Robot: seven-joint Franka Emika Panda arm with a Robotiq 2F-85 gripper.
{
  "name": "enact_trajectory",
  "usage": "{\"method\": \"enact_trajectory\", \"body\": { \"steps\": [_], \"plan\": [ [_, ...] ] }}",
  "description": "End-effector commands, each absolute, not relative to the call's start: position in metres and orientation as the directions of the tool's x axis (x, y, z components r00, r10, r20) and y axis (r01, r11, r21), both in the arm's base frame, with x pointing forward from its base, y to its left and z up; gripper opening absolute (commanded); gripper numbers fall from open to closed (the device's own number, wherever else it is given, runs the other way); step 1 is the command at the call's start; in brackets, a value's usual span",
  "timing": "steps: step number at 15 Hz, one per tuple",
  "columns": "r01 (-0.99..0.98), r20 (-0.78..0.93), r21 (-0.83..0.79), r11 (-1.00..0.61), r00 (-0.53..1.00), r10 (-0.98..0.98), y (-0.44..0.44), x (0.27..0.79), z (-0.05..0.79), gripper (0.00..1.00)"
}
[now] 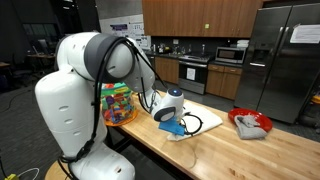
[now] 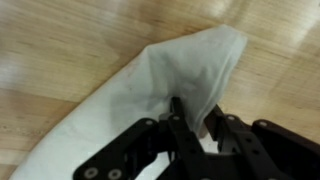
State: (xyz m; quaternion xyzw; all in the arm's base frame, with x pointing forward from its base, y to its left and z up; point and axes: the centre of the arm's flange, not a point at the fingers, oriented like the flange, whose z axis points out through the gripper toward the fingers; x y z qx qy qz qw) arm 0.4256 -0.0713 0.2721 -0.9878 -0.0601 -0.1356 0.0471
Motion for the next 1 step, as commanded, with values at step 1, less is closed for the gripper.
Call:
{"method": "enact_trajectory", "body": {
  "steps": [1],
  "plan": [
    [0.132, 0.274, -0.077, -0.988, 0.956, 0.106, -0.0713, 0.4256, 0.2721, 0.3]
  ]
}}
